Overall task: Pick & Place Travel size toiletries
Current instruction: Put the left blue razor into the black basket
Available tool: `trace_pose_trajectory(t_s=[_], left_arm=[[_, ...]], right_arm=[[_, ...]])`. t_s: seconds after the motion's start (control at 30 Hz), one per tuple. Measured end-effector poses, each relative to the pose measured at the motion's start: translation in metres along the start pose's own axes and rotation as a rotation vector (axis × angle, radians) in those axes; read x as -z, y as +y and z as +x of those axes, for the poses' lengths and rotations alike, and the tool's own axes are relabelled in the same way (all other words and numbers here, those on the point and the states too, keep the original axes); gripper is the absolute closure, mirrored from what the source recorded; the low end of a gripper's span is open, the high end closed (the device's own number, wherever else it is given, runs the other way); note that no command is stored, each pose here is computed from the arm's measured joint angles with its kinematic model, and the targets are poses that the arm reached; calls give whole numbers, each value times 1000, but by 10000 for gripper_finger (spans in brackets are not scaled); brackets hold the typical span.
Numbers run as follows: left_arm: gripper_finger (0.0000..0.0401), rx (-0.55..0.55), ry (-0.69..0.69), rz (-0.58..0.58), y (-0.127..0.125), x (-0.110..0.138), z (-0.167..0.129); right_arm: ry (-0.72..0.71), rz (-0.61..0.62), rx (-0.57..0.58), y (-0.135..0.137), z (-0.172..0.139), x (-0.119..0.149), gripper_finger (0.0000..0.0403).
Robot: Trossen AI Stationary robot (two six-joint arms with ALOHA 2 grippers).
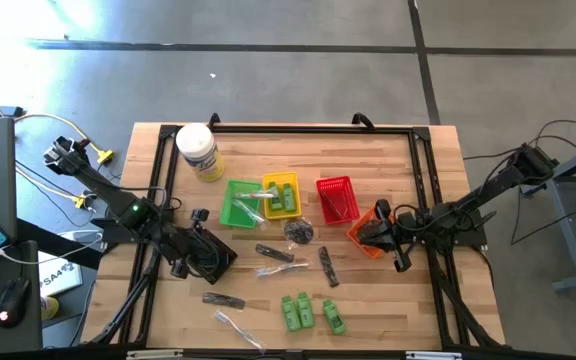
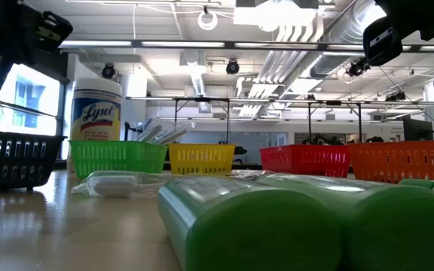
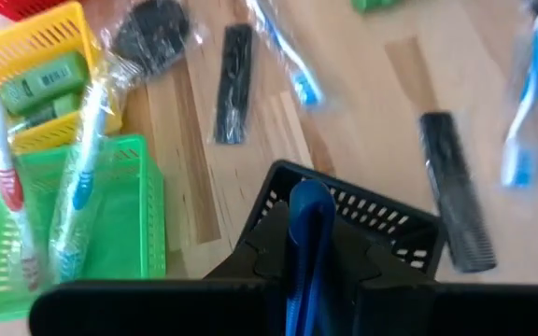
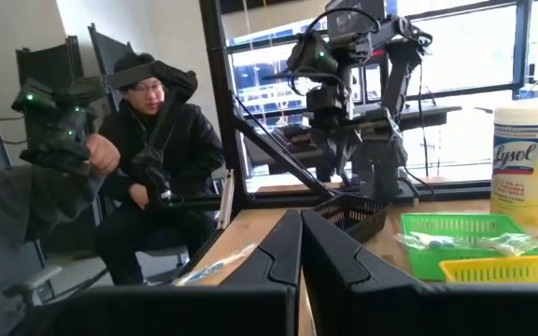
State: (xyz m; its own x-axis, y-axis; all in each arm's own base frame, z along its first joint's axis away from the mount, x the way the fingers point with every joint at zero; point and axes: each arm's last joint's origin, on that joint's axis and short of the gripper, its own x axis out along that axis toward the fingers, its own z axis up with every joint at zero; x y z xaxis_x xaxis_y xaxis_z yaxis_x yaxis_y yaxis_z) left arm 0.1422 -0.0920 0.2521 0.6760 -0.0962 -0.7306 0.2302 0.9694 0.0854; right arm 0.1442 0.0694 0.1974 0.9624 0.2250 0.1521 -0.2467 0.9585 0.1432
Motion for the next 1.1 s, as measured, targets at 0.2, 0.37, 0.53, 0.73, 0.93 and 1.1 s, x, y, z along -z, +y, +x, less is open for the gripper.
trace_pose_trajectory(t_s=[0.2,0.37,0.53,0.73,0.93,1.1], left_arm=[[379,-25,99,28,-7,9,26],[379,-42,164,20,-12,13,44],[379,-59,215,14,-15,16,55],[379,-56,231,20,-18,16,64],[379,-36,258,24,-21,17,69],[333,-38,257,5,-21,17,71]], right_arm=[[1,-3,1,0,0,0,401],[3,-4,1,0,0,0,401],[4,-5,1,0,0,0,401],[4,-5,1,0,0,0,401],[4,5,-1,0,0,0,401],[4,7,-2,0,0,0,401]])
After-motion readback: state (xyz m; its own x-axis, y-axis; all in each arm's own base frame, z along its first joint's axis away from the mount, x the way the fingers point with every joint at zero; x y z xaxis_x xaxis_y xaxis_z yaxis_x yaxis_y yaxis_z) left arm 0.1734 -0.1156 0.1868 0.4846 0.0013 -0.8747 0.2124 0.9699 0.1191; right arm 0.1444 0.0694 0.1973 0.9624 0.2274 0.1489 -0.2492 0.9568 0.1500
